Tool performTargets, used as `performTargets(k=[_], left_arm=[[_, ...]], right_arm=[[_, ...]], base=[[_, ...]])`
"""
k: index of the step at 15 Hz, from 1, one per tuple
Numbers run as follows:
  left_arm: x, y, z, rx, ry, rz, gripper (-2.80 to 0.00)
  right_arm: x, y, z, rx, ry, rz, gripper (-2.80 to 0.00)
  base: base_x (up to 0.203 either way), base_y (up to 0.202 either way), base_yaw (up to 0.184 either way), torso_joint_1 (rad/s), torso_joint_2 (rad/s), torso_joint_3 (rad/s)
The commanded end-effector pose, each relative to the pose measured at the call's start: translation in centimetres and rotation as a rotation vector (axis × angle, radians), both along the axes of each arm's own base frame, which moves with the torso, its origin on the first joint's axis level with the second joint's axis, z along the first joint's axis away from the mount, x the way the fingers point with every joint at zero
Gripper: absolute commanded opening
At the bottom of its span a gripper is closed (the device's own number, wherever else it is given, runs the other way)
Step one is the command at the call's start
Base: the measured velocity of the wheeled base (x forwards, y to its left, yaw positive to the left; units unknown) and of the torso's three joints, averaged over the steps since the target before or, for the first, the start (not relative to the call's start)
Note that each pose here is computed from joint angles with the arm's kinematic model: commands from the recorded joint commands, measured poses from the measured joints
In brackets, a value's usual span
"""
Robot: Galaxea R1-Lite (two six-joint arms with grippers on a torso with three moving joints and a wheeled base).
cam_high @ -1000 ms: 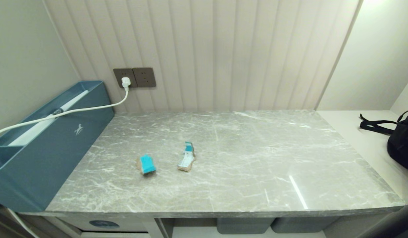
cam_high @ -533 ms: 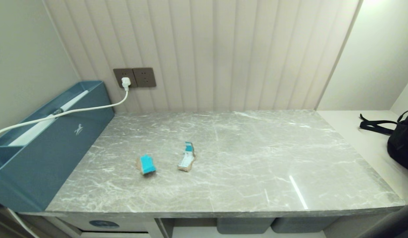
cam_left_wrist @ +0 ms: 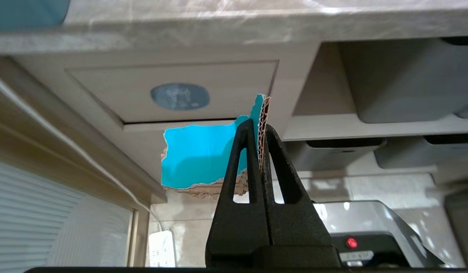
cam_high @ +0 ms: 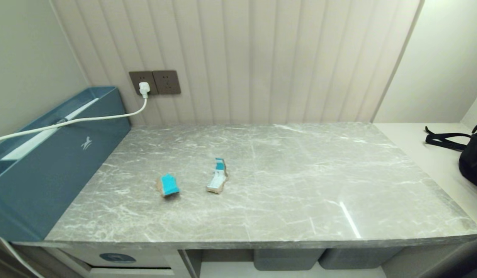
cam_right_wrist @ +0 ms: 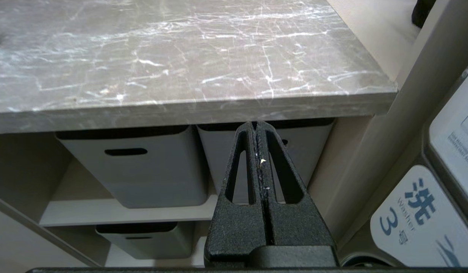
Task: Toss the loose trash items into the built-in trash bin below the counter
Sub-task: Put the garbage in the trash can
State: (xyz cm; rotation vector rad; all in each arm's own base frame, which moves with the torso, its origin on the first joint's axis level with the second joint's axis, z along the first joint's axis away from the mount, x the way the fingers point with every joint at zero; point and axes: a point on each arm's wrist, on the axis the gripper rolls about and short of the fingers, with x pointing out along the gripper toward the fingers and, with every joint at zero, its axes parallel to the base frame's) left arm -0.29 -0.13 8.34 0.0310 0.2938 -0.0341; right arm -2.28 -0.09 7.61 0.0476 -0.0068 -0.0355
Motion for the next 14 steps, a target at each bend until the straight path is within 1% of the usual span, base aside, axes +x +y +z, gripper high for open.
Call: performTargets(k=[1,3,5,6,7,14], left_arm=[[-0.3,0.0,-0.3,0.002,-0.029,0.009,-2.80],[-1.0,0.1,-0.4,-0.002,-0.118,0.029,-2.80],[-2.0,0.1,-0.6,-0.006,-0.239,0.030,-2.80],[-2.1,0.1,-0.7,-0.019,-0.265,0.033,-2.80],[-2.1,0.1,-0.7,-0.046,-0.267,0.038,-2.80],[-2.1,0.1,-0.7,-0.047,-0.269,0.040,-2.80]], right_arm=[[0.0,0.0,0.0,0.000,0.001,-0.001,-2.80],[0.0,0.0,0.0,0.000,0.001,0.000,-2.80],[0.0,0.0,0.0,0.000,0.001,0.000,-2.80],[0.0,0.0,0.0,0.000,0.000,-0.001,-2.80],[0.0,0.0,0.0,0.003,0.000,-0.001,-2.80],[0.0,0.0,0.0,0.009,0.000,-0.003,-2.80]], base=[[0.000,0.000,0.000,-0.179,0.37,0.199],[0.000,0.000,0.000,-0.197,0.43,0.224],[0.000,0.000,0.000,-0.236,0.53,0.280],[0.000,0.000,0.000,-0.247,0.55,0.295],[0.000,0.000,0.000,-0.251,0.55,0.300],[0.000,0.000,0.000,-0.235,0.53,0.291]])
